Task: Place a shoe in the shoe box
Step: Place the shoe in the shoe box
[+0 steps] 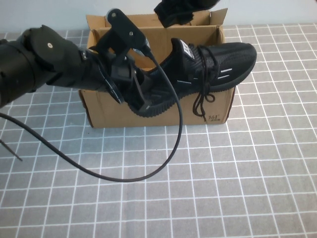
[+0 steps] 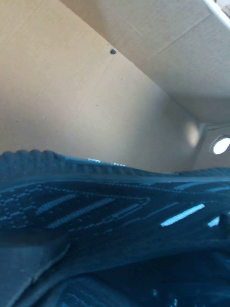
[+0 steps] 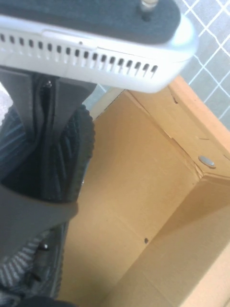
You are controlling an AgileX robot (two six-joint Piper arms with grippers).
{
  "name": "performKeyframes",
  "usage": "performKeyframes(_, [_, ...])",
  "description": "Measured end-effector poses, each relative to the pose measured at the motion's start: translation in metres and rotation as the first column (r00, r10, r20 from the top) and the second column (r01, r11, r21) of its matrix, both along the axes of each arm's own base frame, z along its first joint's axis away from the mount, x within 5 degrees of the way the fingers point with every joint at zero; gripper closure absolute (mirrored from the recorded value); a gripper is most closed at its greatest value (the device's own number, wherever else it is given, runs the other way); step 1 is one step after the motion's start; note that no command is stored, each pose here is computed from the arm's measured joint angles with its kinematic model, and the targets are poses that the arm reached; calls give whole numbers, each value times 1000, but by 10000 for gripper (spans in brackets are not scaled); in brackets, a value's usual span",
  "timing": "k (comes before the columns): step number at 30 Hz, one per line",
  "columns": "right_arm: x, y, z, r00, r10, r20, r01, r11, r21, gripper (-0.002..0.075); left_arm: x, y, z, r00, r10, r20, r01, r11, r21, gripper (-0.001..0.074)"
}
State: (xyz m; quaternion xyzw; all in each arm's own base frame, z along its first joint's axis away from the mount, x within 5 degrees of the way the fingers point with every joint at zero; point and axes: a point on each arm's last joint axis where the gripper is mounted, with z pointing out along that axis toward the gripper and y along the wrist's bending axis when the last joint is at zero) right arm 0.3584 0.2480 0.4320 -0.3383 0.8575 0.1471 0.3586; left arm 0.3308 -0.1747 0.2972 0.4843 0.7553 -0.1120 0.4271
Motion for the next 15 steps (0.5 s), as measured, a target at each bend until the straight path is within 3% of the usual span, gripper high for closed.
performKeyframes(6, [-17,-13,28,998,-13,67,12,1000,19,480,2,-5,26,996,-82,31,82,996,20,671])
performKeyframes(12, [-44,-36,67,985,-42,170,35,998,43,688,4,-4,59,988,-126,90,118,989,86,672])
performKeyframes(15, [-59,-48,86,973,-59,221,48,997,57,726,6,-1,72,982,-133,137,114,984,136,672])
